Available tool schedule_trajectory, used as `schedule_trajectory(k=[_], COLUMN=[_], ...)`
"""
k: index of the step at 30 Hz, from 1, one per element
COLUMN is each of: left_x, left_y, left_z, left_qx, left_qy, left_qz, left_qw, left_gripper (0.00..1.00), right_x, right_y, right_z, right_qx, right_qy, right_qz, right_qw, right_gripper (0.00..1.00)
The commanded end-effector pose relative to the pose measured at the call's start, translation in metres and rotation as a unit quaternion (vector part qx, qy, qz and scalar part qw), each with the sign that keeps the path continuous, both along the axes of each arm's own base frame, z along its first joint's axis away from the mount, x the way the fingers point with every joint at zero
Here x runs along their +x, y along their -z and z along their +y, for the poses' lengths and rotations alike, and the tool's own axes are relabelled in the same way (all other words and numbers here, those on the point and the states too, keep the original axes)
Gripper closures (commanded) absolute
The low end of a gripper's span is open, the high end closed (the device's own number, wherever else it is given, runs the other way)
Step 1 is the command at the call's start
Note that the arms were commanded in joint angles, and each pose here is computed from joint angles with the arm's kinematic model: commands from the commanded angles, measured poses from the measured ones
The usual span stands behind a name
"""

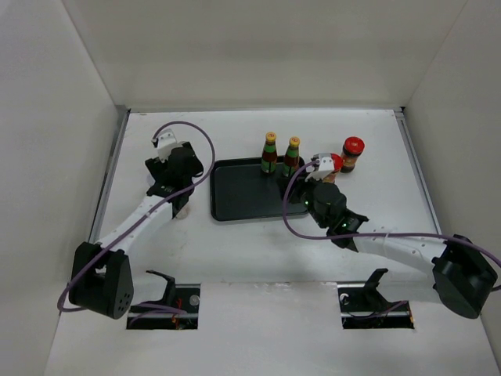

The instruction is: Organize the condiment bottles

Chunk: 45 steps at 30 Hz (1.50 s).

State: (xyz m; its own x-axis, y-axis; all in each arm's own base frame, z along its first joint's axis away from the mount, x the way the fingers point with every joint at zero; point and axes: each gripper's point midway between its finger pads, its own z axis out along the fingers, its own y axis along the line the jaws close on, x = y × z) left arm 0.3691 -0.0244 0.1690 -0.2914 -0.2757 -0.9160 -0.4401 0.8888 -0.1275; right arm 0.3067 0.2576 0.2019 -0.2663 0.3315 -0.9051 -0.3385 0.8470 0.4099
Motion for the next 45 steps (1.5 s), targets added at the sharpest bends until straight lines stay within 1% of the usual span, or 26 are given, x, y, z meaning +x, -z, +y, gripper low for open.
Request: schedule_trajectory(k=[1,3,7,11,15,18,19,20,22,28,31,33,36,39,41,45], left_x=[0.019,0.021,0.031,0.031,0.031,0.029,0.027,0.026,0.020,-0.007,-0.014,-0.012,0.005,0.022,0.033,0.055], left_y=[-0.030,-0.029,-0.020,-0.012,-0.007,-0.009,-0.022,-0.024,-0.043,-0.112,-0.133,-0.135,-0.126,-0.113,-0.108,-0.096], left_z=[-0.006,-0.004,0.005,0.005,0.004,0.001,-0.005,-0.006,-0.013,-0.026,-0.049,-0.074,-0.122,-0.159,-0.176,-0.194], left_qx=[0.002,0.005,0.025,0.026,0.024,0.022,0.013,0.012,0.012,0.006,-0.001,-0.018,-0.029,-0.037,-0.039,-0.035], left_qy=[0.018,0.011,-0.006,-0.007,-0.002,0.000,0.009,0.010,0.020,0.037,0.070,0.100,0.159,0.198,0.209,0.223], left_qz=[-0.026,-0.027,-0.015,-0.008,-0.004,-0.011,-0.033,-0.036,-0.056,-0.137,-0.157,-0.163,-0.151,-0.142,-0.146,-0.144], left_qw=[0.999,1.000,1.000,1.000,1.000,1.000,0.999,0.999,0.998,0.990,0.985,0.981,0.975,0.969,0.966,0.963], left_gripper=[0.18,0.19,0.25,0.29,0.37,0.48,0.55,0.56,0.59,0.59,0.59,0.59,0.59,0.59,0.59,0.59], right_x=[0.003,0.003,0.003,0.003,0.004,0.005,0.005,0.005,0.004,0.002,0.003,0.003,0.009,0.008,0.009,0.012], right_y=[-0.019,-0.018,-0.020,-0.019,-0.020,-0.017,-0.018,-0.018,-0.018,-0.024,-0.025,-0.026,-0.023,-0.024,-0.023,-0.020], right_z=[0.006,0.006,0.005,0.003,0.000,0.004,0.003,0.003,0.002,-0.003,-0.008,-0.010,-0.025,-0.029,-0.029,-0.032], right_qx=[0.035,0.033,0.034,0.021,0.023,0.018,0.019,0.019,0.023,0.030,0.038,0.040,0.037,0.045,0.042,0.042], right_qy=[0.003,0.002,0.002,0.006,0.011,0.008,0.010,0.010,0.008,0.013,0.020,0.024,0.056,0.062,0.061,0.065], right_qz=[-0.023,-0.023,-0.025,-0.028,-0.031,-0.026,-0.029,-0.029,-0.027,-0.034,-0.035,-0.035,-0.035,-0.034,-0.035,-0.031], right_qw=[0.999,0.999,0.999,0.999,0.999,0.999,0.999,0.999,0.999,0.999,0.998,0.998,0.997,0.996,0.997,0.997], right_gripper=[0.48,0.48,0.47,0.46,0.45,0.45,0.44,0.44,0.44,0.44,0.44,0.42,0.41,0.40,0.40,0.40])
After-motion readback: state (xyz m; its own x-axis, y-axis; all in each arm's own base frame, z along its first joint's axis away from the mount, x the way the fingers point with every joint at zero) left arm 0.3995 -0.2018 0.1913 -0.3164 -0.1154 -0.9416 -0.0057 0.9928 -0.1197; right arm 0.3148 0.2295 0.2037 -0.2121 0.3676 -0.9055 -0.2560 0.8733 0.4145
